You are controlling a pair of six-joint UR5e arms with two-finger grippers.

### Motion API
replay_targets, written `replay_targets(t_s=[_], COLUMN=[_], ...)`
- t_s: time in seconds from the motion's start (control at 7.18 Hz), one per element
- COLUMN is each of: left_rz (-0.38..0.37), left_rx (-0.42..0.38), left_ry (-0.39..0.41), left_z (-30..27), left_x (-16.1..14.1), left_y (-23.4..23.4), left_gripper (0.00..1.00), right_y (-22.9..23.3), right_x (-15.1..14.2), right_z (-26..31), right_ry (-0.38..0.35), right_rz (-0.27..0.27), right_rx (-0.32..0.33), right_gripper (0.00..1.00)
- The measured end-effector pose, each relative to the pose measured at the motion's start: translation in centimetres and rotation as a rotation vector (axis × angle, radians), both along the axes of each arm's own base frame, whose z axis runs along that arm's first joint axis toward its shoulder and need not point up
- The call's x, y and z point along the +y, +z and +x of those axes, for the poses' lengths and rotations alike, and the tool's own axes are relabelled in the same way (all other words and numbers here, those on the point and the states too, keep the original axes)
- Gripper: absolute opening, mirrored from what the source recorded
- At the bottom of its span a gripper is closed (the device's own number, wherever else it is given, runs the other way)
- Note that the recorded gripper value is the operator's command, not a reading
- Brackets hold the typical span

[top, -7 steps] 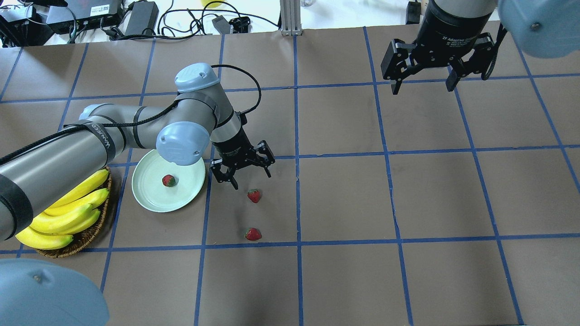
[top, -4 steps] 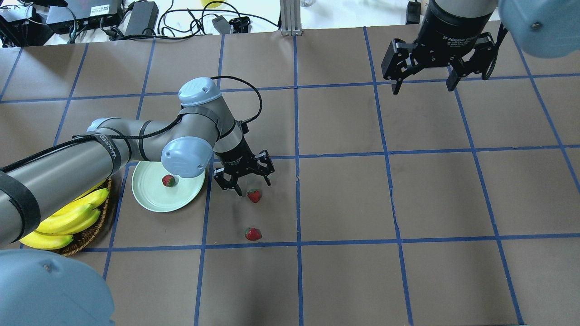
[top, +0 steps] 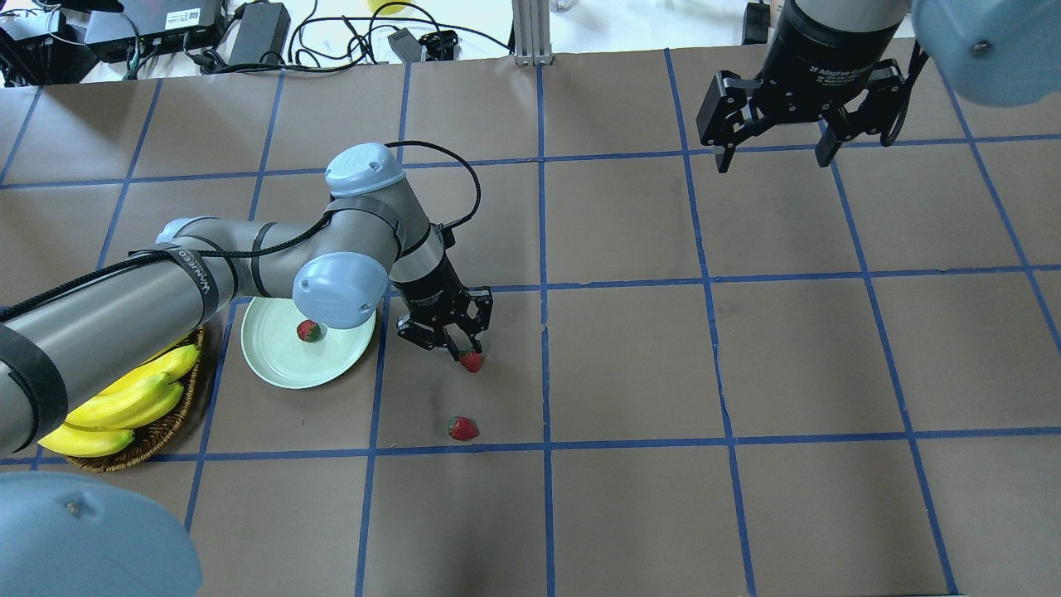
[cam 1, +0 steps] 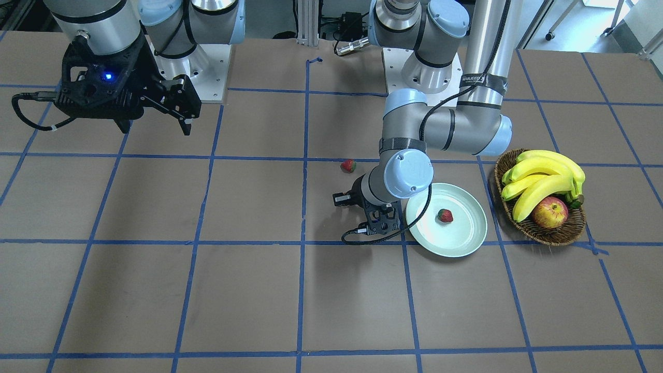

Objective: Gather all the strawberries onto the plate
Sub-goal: 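Carry the strawberry into the plate and release it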

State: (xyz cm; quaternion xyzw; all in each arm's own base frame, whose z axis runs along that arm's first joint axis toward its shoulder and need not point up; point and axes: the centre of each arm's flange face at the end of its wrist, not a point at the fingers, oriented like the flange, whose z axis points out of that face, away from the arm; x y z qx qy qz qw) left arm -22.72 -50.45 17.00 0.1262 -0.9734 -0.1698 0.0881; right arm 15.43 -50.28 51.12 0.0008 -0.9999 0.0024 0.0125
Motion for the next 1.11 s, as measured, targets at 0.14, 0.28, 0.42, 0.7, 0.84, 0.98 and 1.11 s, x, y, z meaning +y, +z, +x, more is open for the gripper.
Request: replay_targets(t_s=[0.14,0.28,0.42,0.7,0.84,0.98,1.11], left_rz=[-0.012,-0.040,-0.072,-0.102,-0.099,-0.083,-0.056], left_rx=[0.003,0.007,0.013,-0.002,-0.022,-0.026,-0.045], left_ry=[0.000,0.002,-0.011,-0.100,-0.152,-0.198,-0.233], left_z=[0.0,0.1,0.6,6.4,10.1,12.5,13.9], left_x=[-0.3,-1.1,-2.6,-5.9,-6.5,-6.3,-5.8], left_y=[0.5,1.9,4.4,8.8,9.4,8.7,7.5], left_gripper=[0.00,0.00,0.00,0.00,0.00,0.00,0.00], right_y=[0.0,0.0,0.0,0.0,0.0,0.0,0.0], right_x=[0.0,0.0,0.0,0.0,0.0,0.0,0.0], right_z=[0.0,0.0,0.0,-0.1,-0.1,-0.1,-0.1], right_ry=[0.000,0.000,0.000,0.000,-0.001,-0.001,-0.001], right_rz=[0.000,0.000,0.000,0.000,0.001,0.001,0.001], right_rx=[0.000,-0.001,-0.001,-0.001,-0.001,-0.001,-0.001], right_gripper=[1.00,1.00,1.00,1.00,1.00,1.00,1.00])
